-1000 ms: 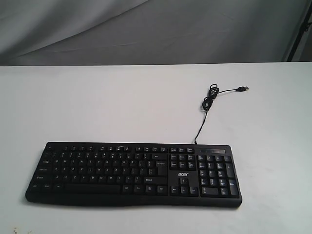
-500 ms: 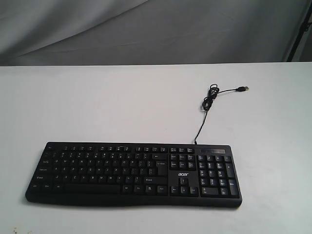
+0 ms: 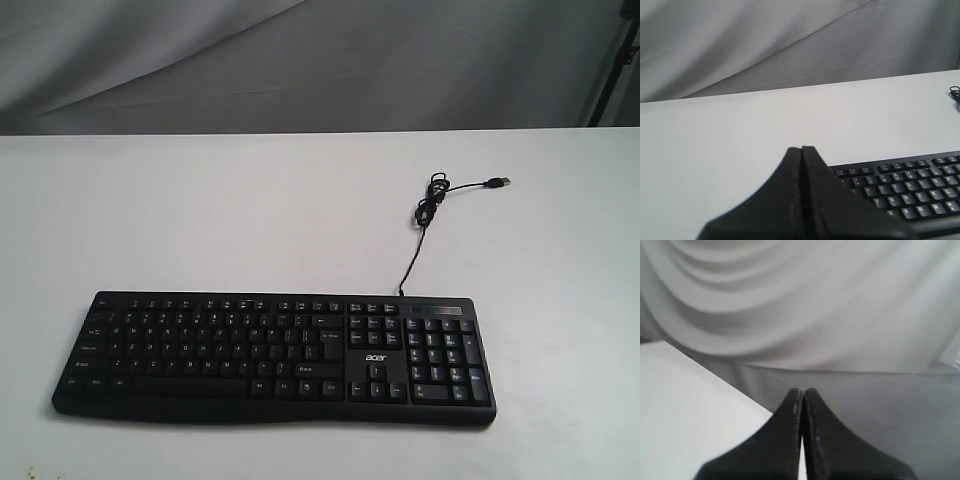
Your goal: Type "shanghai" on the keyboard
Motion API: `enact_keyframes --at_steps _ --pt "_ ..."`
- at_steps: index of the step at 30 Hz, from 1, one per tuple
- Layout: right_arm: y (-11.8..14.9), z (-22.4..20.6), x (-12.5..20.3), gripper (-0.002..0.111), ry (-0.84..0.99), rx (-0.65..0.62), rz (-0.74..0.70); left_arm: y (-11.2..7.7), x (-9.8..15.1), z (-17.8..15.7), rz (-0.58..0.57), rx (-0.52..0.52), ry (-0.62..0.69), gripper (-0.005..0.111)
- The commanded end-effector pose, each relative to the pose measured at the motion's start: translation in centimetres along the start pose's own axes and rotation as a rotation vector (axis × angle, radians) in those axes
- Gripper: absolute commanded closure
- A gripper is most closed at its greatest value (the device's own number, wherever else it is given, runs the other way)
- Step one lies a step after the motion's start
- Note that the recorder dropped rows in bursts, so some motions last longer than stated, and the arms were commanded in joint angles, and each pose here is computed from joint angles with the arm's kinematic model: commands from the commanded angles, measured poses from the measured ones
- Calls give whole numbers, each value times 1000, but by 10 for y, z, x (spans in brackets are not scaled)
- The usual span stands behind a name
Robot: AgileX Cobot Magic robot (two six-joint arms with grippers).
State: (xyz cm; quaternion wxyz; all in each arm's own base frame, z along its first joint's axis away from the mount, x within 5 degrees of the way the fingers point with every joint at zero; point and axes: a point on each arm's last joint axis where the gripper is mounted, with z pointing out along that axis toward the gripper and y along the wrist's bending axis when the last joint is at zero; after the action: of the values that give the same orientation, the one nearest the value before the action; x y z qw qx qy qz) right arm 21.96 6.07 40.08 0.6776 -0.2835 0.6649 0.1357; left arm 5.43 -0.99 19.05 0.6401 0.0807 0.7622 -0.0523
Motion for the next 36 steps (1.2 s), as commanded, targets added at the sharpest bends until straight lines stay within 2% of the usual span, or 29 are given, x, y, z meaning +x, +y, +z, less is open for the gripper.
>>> enact_keyframes --at_steps 1,8,11,14,16,19,21,27,30,36 --pt "-35 12 1 108 93 250 -155 0 1 0 -1 4 -4 107" --pt "-77 -17 -5 108 278 782 -481 0 1 0 -1 4 -4 107" --pt "-91 -30 -15 108 299 979 -456 0 1 0 -1 4 -4 107" --pt "-98 -30 -27 108 266 1021 -169 0 1 0 -1 4 -4 107" --pt "-98 -23 -30 108 323 946 -81 0 1 0 -1 4 -4 107" --pt "-93 -4 -28 108 424 749 -20 0 1 0 -1 4 -4 107" --pt "-85 13 -22 108 473 574 42 0 1 0 -1 4 -4 107" --pt "-52 59 12 108 571 -26 29 0 1 0 -1 4 -4 107" --pt "-39 78 27 108 557 -203 83 0 1 0 -1 4 -4 107" --pt "3 119 54 108 588 -385 79 0 1 0 -1 4 -4 107"
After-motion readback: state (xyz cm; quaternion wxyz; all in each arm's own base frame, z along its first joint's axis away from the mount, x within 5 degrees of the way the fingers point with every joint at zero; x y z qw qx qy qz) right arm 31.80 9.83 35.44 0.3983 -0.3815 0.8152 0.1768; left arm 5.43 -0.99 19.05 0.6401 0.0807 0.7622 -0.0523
